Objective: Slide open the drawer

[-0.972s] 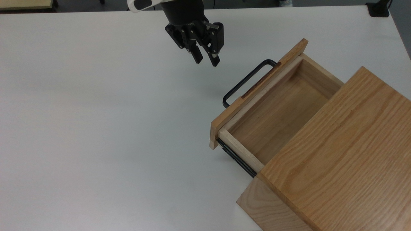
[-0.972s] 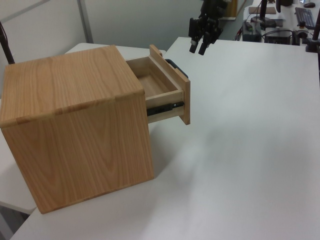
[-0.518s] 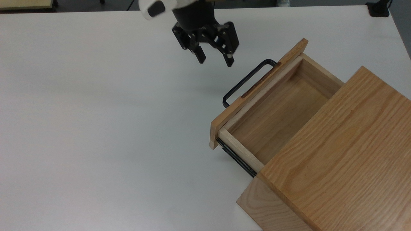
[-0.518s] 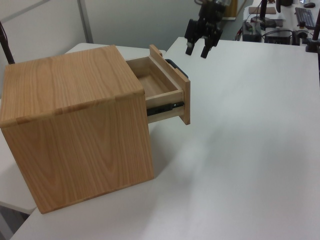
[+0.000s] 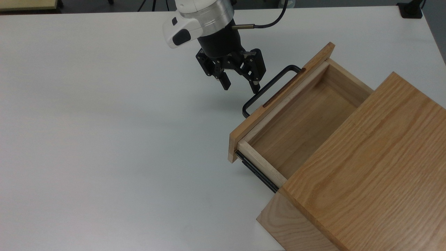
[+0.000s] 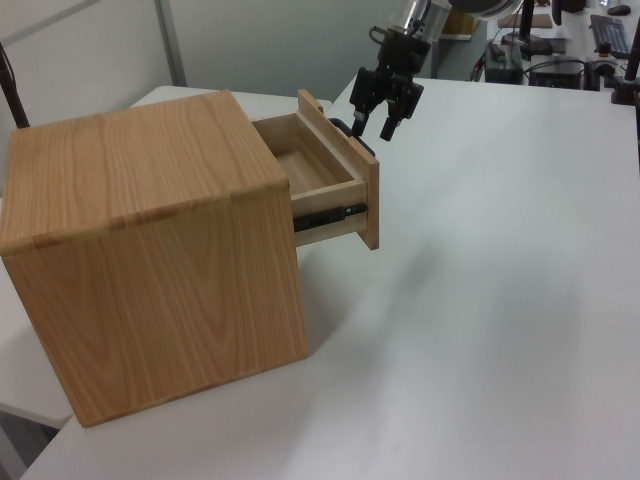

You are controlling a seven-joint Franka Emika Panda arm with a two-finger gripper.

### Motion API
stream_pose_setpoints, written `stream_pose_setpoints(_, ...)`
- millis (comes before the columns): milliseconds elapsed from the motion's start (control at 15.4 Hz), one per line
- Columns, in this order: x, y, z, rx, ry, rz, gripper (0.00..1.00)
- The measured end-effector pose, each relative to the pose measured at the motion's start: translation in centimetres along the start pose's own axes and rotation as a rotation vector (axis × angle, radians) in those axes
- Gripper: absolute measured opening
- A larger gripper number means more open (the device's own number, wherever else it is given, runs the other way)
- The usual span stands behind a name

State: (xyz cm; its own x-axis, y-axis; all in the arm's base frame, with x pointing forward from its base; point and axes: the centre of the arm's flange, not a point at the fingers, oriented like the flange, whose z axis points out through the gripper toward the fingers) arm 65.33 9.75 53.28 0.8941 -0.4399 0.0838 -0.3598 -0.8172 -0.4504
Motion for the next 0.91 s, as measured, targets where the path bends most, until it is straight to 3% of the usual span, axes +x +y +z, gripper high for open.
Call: stream_pose_setpoints(907, 0.9, -0.8, 0.4, 0.076, 0.04, 0.025, 0.79)
